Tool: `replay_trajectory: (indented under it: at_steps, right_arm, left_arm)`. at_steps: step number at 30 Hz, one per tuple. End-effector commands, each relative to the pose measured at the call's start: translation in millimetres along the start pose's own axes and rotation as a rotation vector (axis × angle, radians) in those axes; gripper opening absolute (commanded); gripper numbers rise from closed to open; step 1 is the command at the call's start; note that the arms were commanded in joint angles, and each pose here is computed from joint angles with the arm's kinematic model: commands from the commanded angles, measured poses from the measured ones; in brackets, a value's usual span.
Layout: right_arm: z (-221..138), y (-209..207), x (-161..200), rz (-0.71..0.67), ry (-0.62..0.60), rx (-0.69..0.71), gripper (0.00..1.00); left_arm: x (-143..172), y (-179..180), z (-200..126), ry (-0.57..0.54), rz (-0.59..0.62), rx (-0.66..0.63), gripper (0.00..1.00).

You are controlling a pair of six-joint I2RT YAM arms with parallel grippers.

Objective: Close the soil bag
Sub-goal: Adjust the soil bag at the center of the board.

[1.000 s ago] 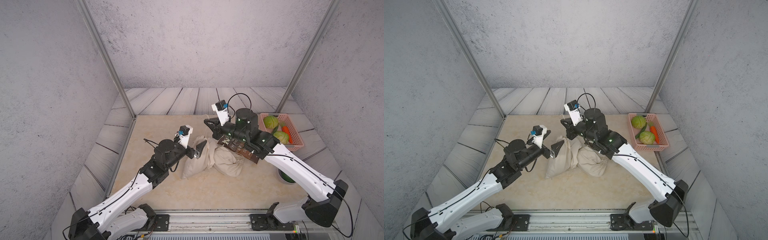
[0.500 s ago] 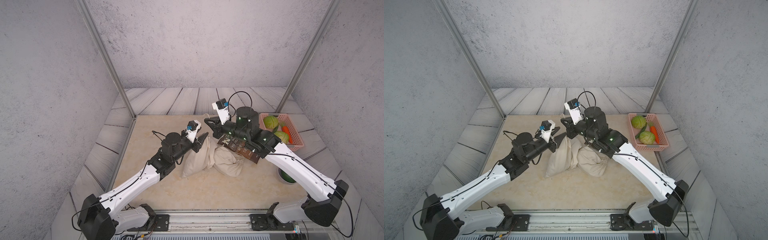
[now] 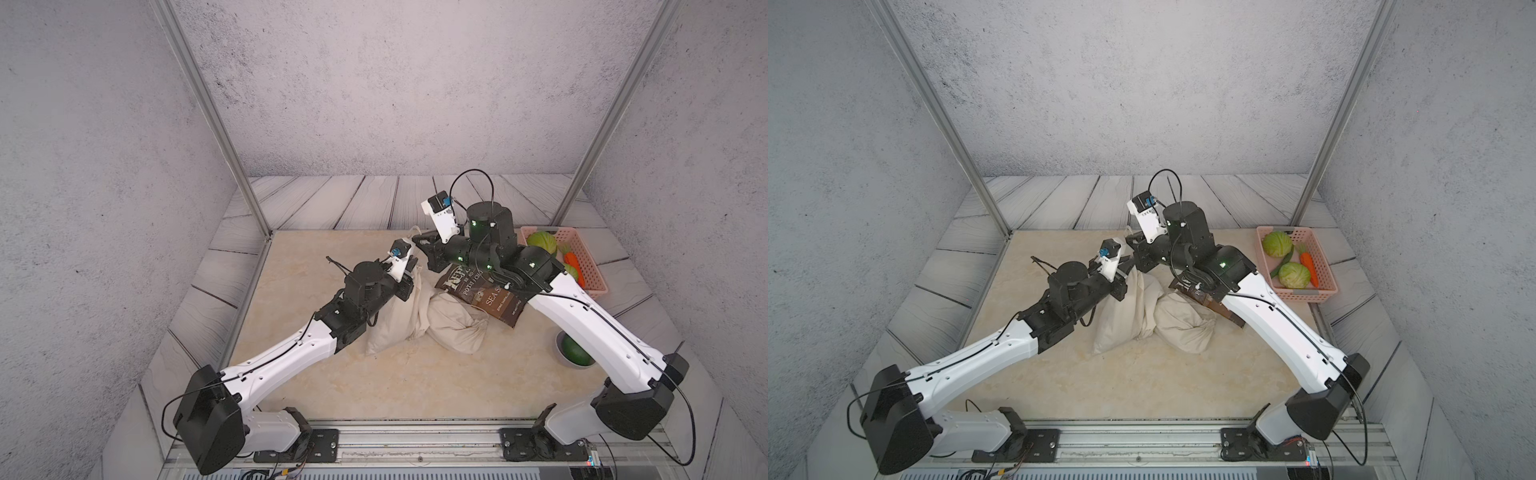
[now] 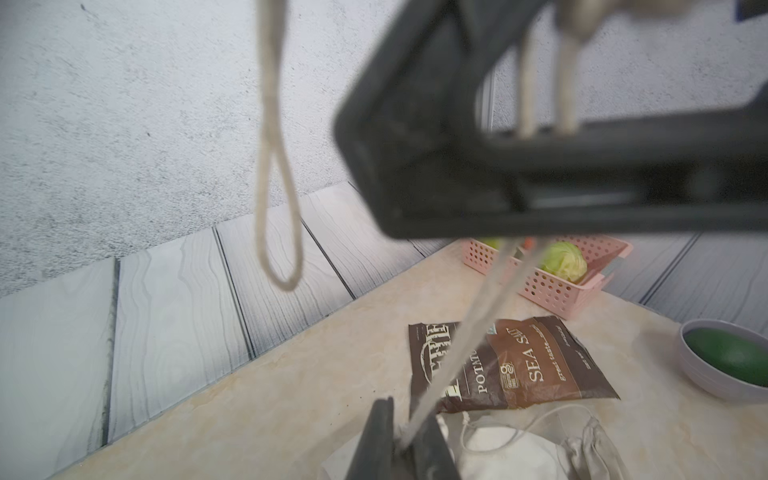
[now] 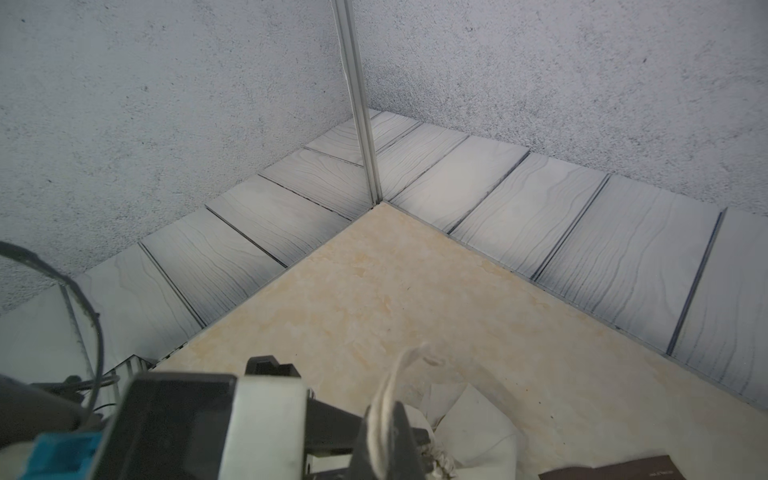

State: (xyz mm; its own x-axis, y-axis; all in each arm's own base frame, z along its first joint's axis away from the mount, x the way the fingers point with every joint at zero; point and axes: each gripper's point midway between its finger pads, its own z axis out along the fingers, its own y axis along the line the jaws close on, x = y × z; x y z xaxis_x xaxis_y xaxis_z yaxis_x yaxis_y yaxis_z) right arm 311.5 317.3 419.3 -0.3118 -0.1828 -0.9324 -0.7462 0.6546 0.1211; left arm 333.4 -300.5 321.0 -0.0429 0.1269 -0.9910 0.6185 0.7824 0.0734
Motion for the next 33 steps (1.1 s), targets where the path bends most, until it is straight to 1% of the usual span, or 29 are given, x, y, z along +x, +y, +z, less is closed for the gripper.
replay_trajectory:
  at_steps: [1, 5, 9, 12, 17, 19, 20, 23, 25, 26, 28, 30, 31, 33]
  right_arm:
    - [-87, 6, -109, -0.083, -0.359, 0.044, 0.00]
    - [-117, -12, -127, -0.077, -0.427, 0.126, 0.00]
    - [-142, -29, -136, -0.056, -0.472, 0.180, 0.00]
    - [-154, -39, -138, -0.050, -0.494, 0.217, 0.00]
    - [-164, -53, -135, -0.020, -0.513, 0.251, 0.00]
    - [-162, -56, -133, -0.008, -0.506, 0.245, 0.00]
    - [-160, -57, -131, -0.002, -0.501, 0.240, 0.00]
    - [-147, -54, -127, 0.014, -0.482, 0.196, 0.00]
    - [-134, -52, -123, 0.034, -0.464, 0.152, 0.00]
    - [-124, -50, -120, 0.050, -0.452, 0.118, 0.00]
    - [-106, -47, -116, 0.078, -0.441, 0.059, 0.00]
    - [-88, -43, -110, 0.110, -0.427, -0.009, 0.00]
    - [-80, -41, -108, 0.120, -0.423, -0.042, 0.00]
    - [-61, -39, -99, 0.139, -0.396, -0.092, 0.00]
  left_arm:
    - [117, 24, 6, 0.383, 0.021, -0.160, 0.07]
    - [159, 21, 16, 0.516, 0.055, -0.187, 0.13]
    - [192, 16, 19, 0.614, 0.078, -0.208, 0.20]
    - [212, 12, 19, 0.668, 0.076, -0.204, 0.26]
    - [233, 16, 14, 0.740, 0.054, -0.243, 0.27]
    - [234, 23, 10, 0.749, 0.044, -0.281, 0.27]
    - [233, 29, 7, 0.752, 0.038, -0.309, 0.25]
    - [223, 59, -14, 0.756, 0.021, -0.455, 0.12]
    - [207, 82, -34, 0.716, -0.011, -0.563, 0.05]
    - [196, 99, -50, 0.680, -0.030, -0.655, 0.03]
    - [173, 121, -76, 0.601, -0.054, -0.772, 0.03]
    - [157, 134, -97, 0.531, -0.054, -0.849, 0.10]
    - [152, 137, -102, 0.494, -0.059, -0.867, 0.15]
    - [156, 137, -104, 0.458, -0.063, -0.860, 0.23]
